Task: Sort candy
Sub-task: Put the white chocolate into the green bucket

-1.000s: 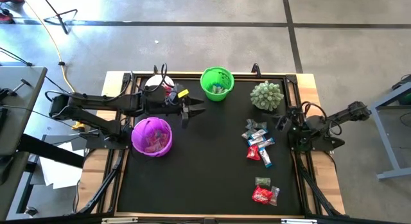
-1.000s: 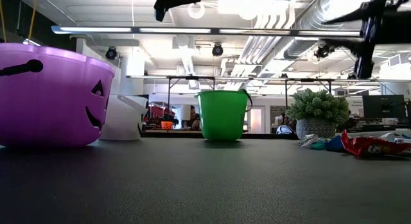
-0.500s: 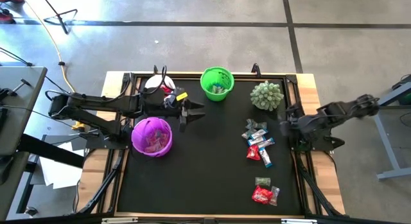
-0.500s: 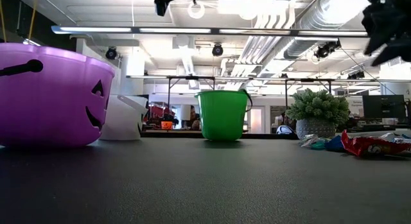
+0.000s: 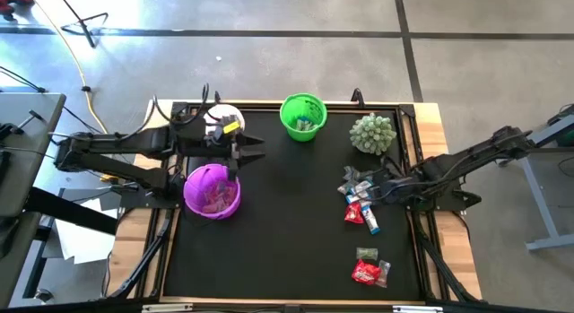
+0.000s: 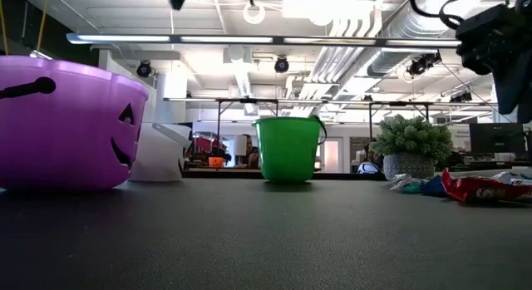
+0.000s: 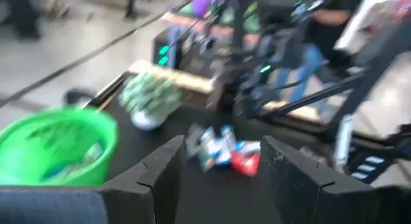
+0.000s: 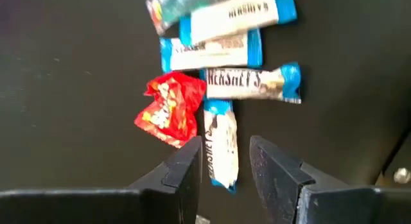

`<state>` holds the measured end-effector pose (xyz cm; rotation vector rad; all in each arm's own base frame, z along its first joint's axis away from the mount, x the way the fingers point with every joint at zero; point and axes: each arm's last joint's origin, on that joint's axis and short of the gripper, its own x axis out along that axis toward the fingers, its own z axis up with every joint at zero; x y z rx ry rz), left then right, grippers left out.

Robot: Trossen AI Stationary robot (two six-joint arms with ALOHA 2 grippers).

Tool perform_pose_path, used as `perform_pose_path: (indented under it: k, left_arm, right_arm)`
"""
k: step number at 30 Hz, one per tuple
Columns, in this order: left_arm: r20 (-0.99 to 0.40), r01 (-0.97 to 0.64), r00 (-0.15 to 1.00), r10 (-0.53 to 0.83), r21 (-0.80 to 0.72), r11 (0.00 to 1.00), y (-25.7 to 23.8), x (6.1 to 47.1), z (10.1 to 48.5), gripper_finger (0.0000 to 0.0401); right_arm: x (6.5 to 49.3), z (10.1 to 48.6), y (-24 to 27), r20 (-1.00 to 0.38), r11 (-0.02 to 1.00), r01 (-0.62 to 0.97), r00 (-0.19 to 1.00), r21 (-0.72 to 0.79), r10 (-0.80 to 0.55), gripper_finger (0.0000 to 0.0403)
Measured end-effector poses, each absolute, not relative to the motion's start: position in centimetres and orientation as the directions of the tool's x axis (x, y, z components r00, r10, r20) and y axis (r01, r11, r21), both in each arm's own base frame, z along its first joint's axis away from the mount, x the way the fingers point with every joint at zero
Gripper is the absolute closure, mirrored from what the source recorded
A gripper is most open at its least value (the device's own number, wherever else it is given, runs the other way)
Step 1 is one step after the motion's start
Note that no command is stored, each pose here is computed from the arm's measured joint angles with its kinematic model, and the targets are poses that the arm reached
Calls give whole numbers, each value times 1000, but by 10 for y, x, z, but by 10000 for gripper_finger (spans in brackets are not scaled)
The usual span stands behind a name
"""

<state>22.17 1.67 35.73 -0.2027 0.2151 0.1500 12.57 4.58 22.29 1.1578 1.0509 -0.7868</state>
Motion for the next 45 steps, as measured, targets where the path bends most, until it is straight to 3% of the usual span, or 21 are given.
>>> perform_pose_path:
  k: [10,19,33,45]
  left_arm:
    - [-309,-293,923,228,-180,939,40,199,355,215]
    - [-329,-263,923,199,-165,950,49,194,354,215]
    - [-350,-201,929,124,-192,961,47,194,352,215]
    - [-353,-181,929,109,-178,967,47,193,352,215]
  right_arm:
    - [138,210,54,-971,142,962,222,234,95,276]
    - [146,200,59,-983,-2,986,163,164,79,276]
    - [174,168,84,-990,44,991,122,126,77,276]
    - [185,139,87,-1000,203,979,15,10,-24,276]
